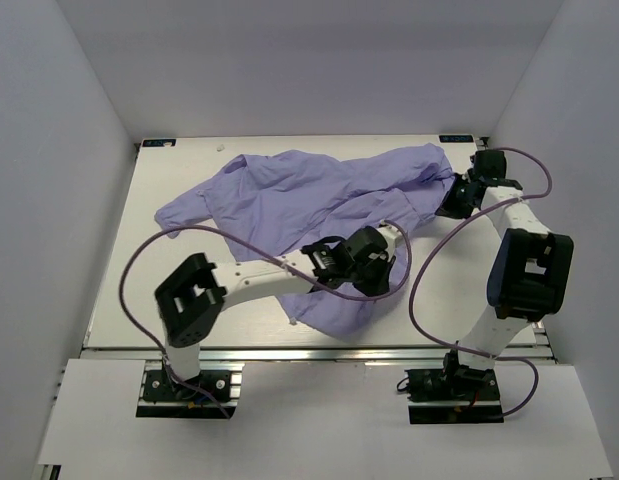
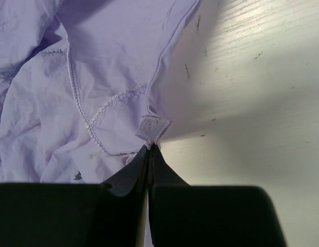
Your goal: Zip up the jacket
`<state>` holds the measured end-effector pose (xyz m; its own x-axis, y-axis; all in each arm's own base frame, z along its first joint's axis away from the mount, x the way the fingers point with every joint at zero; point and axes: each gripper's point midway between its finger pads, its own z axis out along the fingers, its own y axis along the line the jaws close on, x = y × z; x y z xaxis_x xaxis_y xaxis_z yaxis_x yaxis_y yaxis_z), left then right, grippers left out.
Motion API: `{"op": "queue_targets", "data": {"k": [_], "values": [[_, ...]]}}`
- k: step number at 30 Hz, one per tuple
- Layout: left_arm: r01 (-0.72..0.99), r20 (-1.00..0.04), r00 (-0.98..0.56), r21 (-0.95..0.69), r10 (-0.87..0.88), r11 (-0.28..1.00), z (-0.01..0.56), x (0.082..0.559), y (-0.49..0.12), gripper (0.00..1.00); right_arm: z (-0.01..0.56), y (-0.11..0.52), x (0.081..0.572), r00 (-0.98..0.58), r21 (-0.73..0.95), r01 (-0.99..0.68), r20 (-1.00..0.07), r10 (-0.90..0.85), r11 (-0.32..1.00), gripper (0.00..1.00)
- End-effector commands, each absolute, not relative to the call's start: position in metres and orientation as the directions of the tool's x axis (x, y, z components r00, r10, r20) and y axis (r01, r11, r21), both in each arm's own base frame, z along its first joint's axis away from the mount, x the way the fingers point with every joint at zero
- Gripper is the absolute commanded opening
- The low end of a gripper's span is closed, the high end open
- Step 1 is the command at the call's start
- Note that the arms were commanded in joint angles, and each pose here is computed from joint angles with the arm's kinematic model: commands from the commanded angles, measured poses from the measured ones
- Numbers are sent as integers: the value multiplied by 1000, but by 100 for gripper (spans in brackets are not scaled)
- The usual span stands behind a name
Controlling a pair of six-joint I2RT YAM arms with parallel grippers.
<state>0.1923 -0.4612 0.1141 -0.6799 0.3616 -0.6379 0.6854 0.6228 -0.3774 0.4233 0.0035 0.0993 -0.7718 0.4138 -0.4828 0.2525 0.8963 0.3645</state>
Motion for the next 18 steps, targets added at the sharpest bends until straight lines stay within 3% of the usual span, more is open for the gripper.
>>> {"op": "queue_targets", "data": {"k": [1, 10, 15, 18], "values": [[740, -686, -660, -521, 307, 425, 173, 159, -470, 0, 120, 1, 426, -736, 371, 219, -544, 402, 903, 0], [689, -701, -693, -579, 165, 435, 222, 163, -428, 0, 143, -1, 426, -703, 365, 199, -594, 392, 909, 0], [591, -663, -744, -597, 81, 543, 201, 201, -381, 0, 152, -2, 435, -691, 370, 202, -602, 399, 907, 0], [617, -659, -740, -583, 137, 529, 199, 200, -386, 0, 148, -7, 438, -690, 357, 222, -601, 405, 907, 0]]}}
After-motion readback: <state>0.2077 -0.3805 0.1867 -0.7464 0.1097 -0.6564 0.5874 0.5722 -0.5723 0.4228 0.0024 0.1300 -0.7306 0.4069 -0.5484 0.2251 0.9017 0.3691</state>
